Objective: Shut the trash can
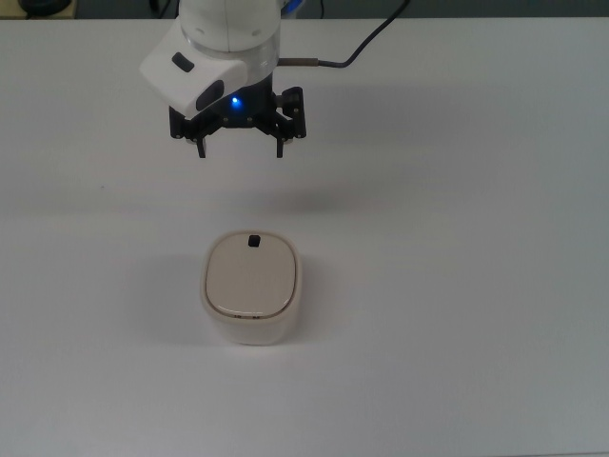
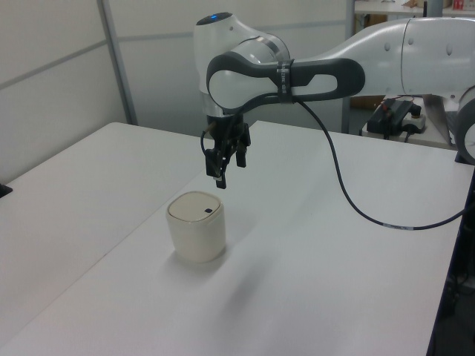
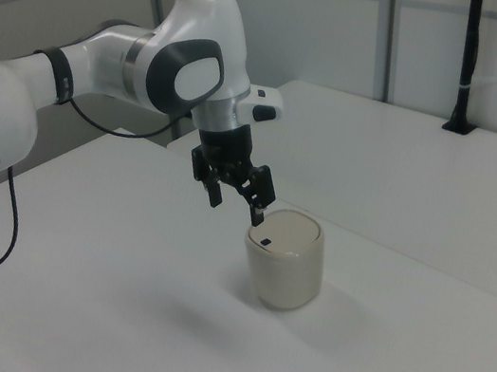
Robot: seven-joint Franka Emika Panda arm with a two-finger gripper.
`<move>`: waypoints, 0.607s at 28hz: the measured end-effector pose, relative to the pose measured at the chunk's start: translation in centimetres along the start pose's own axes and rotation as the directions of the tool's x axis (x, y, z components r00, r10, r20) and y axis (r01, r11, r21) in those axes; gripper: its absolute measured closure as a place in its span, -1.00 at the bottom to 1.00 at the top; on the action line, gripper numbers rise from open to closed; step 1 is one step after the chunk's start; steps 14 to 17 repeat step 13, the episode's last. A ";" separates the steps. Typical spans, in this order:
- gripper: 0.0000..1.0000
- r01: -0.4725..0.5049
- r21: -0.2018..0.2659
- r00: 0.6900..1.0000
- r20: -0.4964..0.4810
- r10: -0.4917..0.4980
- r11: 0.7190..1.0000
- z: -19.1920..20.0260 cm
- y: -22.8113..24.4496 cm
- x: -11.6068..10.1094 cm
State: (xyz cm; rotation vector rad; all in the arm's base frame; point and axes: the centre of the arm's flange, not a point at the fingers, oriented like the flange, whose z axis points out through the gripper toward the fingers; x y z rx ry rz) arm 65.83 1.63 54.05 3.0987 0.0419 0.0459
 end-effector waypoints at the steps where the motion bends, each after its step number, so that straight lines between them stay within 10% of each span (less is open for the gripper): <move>1: -1.00 0.000 0.000 1.000 0.000 0.000 1.000 0.0 0.0 0.0; 17: -1.00 -0.003 0.000 1.000 0.000 0.003 1.000 0.0 0.2 0.0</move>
